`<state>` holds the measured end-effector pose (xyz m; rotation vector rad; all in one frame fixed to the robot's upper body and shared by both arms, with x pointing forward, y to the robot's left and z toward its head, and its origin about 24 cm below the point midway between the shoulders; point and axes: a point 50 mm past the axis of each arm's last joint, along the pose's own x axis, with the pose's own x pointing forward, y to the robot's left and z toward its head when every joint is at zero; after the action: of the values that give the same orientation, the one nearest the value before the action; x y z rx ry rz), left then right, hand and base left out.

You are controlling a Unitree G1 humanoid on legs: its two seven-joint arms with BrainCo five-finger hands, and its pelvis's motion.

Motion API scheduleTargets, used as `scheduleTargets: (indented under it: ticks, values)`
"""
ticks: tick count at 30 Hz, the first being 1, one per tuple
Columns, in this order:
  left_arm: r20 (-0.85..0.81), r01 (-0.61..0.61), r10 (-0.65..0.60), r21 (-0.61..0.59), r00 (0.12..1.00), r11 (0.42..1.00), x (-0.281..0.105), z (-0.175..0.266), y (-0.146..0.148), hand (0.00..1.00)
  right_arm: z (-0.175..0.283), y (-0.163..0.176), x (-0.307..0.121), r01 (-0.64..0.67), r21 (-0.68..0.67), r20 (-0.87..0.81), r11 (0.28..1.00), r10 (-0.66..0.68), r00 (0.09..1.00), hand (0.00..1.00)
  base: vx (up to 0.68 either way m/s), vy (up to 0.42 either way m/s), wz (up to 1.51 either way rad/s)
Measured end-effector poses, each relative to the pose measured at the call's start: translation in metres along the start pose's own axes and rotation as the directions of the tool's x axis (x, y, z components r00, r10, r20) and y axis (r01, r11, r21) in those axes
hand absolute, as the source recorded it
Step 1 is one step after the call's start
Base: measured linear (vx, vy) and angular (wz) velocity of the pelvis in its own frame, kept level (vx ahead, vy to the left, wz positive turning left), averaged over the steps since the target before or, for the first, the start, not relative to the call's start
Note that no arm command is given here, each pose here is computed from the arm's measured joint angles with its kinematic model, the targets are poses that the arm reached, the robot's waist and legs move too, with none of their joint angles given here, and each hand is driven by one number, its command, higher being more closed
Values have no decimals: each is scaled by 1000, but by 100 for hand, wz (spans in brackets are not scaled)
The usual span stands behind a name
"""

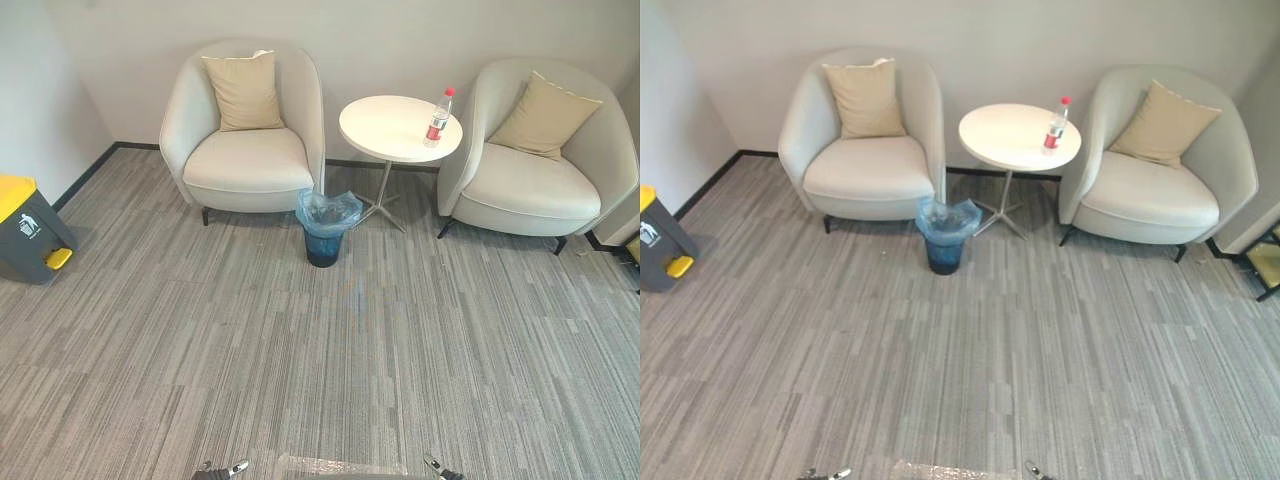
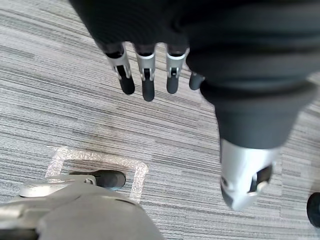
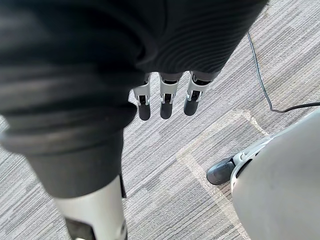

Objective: Gather rubbish on tea table into small bin, then transfer packed bag to large trash can.

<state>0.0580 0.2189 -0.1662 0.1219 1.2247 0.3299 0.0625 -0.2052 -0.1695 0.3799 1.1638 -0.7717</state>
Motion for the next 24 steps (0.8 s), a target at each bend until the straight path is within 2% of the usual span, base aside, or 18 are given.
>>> scheduleTargets:
  ticks: [24]
  values:
    - [0,10,-10,40,1000,999,0,1,-1,0,1,0,0,-3,-22,5,1000,3,1000,0,-3,-3,0]
